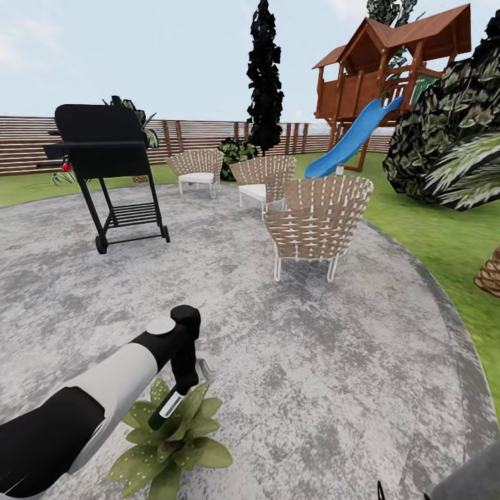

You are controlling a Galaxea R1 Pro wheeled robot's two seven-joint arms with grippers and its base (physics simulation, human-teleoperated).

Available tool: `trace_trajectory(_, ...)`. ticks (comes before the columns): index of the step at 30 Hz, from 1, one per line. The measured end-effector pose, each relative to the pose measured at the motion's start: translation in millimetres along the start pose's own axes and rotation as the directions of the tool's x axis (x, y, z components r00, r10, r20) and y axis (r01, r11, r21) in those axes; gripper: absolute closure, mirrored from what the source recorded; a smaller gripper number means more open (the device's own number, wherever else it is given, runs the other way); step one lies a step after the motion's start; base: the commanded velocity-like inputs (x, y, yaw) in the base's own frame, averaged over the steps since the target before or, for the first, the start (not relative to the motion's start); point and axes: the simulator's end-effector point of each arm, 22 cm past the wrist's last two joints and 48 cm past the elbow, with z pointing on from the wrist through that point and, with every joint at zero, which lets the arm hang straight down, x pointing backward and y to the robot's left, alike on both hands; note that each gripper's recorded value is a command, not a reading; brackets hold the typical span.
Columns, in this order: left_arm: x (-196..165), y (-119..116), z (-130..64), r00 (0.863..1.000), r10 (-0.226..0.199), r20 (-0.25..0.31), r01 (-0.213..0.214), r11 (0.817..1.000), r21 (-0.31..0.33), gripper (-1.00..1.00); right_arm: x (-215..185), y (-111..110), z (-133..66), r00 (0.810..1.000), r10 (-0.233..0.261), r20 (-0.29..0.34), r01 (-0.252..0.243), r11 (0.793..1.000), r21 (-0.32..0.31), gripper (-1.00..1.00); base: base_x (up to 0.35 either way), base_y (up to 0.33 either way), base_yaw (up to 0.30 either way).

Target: Pick up the pesticide atomizer in the garden and spray insectifuge to fully cover both potted plants in the garden.

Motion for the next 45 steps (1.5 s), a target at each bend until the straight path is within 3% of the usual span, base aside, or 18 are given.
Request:
trace_trajectory(4, 1.5, -1.7, 3.5, 1.000, 0.004, -0.007, -0.004, 1.000, 0.003, 1.00, 0.0, 0.6, 0.0, 1.000, -0.001, 0.000, 0.001, 1.000, -0.002, -1.00, 0.000, 0.000, 0.000)
trace_trajectory(8, 9.9, -15.6, 26.7, 0.999, 0.010, -0.034, -0.008, 0.999, 0.036, 1.00, 0.2, 1.2, -0.2, 1.000, -0.001, 0.000, 0.001, 1.000, -0.003, -1.00, 0.000, 0.000, 0.000)
trace_trajectory(13, 12.1, -22.5, 35.5, 0.999, 0.012, -0.041, -0.009, 0.999, 0.053, 1.00, 0.1, 1.1, -0.2, 1.000, 0.000, 0.000, 0.000, 1.000, -0.002, -1.00, 0.000, 0.000, 0.000)
trace_trajectory(18, 14.9, -46.5, 60.5, 0.998, 0.030, -0.062, -0.023, 0.995, 0.100, 1.00, 0.1, 1.2, -0.2, 1.000, 0.000, 0.000, 0.000, 1.000, -0.002, -1.00, 0.000, 0.000, 0.000)
trace_trajectory(24, 18.0, -34.3, 52.5, 0.999, 0.012, -0.052, -0.008, 0.997, 0.079, 1.00, 0.1, 1.1, -0.2, 1.000, 0.000, 0.000, 0.000, 1.000, -0.002, -1.00, 0.000, 0.000, 0.000)
trace_trajectory(31, 50.4, -23.7, 66.5, 0.995, -0.035, -0.093, 0.043, 0.995, 0.090, 1.00, 0.1, 1.2, -0.2, 1.000, 0.000, 0.000, 0.000, 1.000, -0.002, -1.00, 0.000, 0.000, 0.000)
trace_trajectory(45, 34.2, -56.2, 82.7, 0.996, 0.002, -0.084, 0.010, 0.990, 0.143, 1.00, 0.3, 1.2, -0.2, 1.000, -0.001, -0.001, 0.001, 1.000, -0.002, -1.00, 0.000, 0.000, 0.000)
